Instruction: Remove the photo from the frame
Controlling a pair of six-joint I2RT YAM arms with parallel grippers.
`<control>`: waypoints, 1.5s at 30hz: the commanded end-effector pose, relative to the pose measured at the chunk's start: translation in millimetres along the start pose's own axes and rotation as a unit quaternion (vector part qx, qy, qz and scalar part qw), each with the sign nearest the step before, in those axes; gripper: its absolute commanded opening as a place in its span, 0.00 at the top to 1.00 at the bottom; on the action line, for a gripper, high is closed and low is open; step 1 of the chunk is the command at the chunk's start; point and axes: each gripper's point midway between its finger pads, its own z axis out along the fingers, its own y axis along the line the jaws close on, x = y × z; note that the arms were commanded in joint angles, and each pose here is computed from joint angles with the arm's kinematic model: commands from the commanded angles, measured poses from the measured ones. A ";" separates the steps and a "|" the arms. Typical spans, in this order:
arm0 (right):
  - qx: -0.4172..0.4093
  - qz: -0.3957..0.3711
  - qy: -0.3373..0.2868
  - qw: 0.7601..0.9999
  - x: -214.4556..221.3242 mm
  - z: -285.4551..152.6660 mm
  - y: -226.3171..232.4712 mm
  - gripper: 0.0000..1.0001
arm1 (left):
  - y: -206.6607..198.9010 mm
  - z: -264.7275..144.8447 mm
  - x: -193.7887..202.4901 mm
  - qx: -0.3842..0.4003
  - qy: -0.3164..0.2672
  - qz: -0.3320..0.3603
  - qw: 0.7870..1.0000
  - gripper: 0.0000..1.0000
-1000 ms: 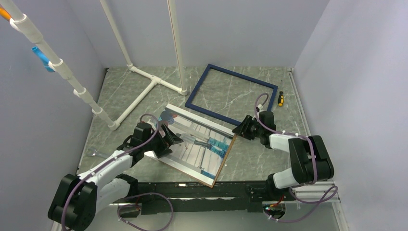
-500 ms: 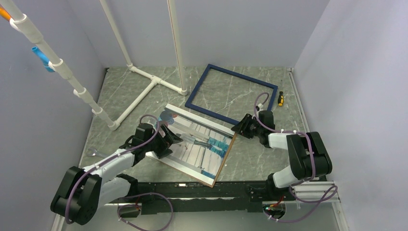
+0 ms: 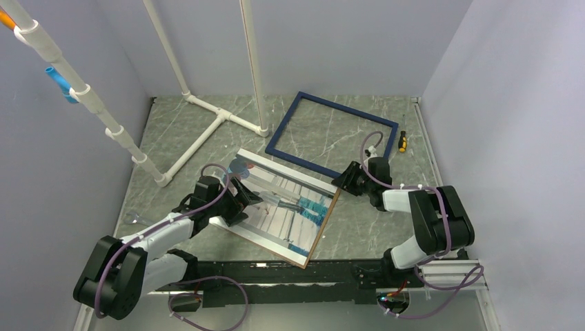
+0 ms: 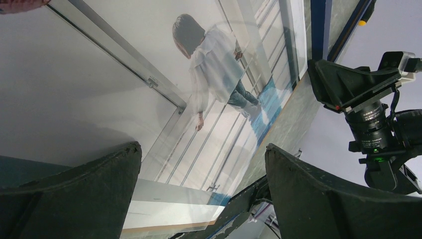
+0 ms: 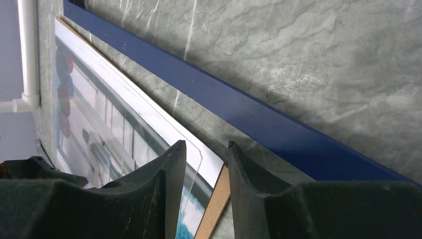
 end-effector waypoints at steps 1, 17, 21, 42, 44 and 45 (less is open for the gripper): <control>-0.019 -0.029 -0.001 0.999 -1.8 6.9 10.1 0.62 | 29.2 2.5 7.1 -0.046 0.003 -0.002 0.999 0.01; -0.053 -0.038 -0.016 0.998 -4.8 -8.4 32.3 0.74 | 31.7 4.8 8.7 -0.046 0.006 -0.006 0.999 0.01; -0.049 -0.028 -0.008 0.998 -0.7 -7.8 30.4 0.75 | 31.4 4.4 8.6 -0.044 0.005 -0.006 0.999 0.01; -0.059 0.007 -0.021 0.998 -1.4 -5.7 27.9 0.90 | 28.9 2.5 8.2 -0.038 0.002 -0.001 0.999 0.01; -0.064 0.012 -0.024 0.998 -2.8 -6.1 29.4 0.90 | 28.3 2.2 8.3 -0.037 0.002 0.000 0.999 0.01; -0.066 0.016 -0.024 0.997 -3.1 -6.4 29.9 0.90 | 27.6 2.0 8.0 -0.035 0.002 0.001 0.999 0.01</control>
